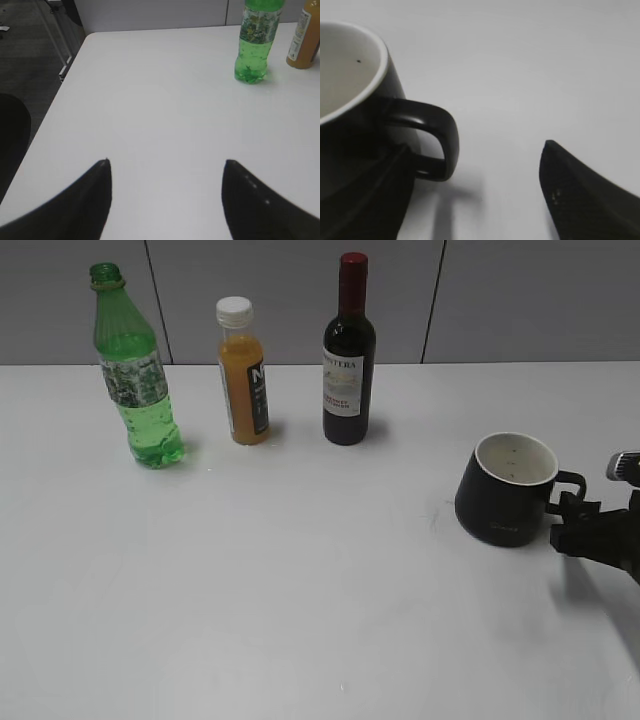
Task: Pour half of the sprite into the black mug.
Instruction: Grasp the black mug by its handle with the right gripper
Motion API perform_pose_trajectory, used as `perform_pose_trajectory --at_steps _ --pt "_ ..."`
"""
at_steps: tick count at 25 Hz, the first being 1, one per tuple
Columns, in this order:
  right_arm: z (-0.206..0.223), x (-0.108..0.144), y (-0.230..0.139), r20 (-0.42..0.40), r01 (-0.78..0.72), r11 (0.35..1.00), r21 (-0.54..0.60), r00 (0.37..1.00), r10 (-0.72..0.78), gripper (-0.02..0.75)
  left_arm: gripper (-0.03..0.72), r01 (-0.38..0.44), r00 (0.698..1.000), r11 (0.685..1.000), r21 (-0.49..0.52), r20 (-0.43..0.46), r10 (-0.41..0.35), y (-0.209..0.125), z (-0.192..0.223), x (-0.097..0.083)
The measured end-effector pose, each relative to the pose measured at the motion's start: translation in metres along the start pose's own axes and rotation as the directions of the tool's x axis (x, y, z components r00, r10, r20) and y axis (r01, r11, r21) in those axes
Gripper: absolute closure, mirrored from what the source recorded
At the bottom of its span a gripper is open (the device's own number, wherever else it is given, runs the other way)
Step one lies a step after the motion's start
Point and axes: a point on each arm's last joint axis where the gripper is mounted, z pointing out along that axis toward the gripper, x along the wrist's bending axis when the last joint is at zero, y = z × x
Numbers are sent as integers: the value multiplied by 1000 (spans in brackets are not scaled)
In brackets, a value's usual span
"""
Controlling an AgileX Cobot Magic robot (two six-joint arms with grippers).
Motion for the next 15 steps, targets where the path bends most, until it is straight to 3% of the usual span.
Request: perform_pose_trajectory --at_steps 15 --pt "12 1 -3 -16 7 1000 5 1000 -7 146 162 0 1000 1000 0 0 0 0 0 0"
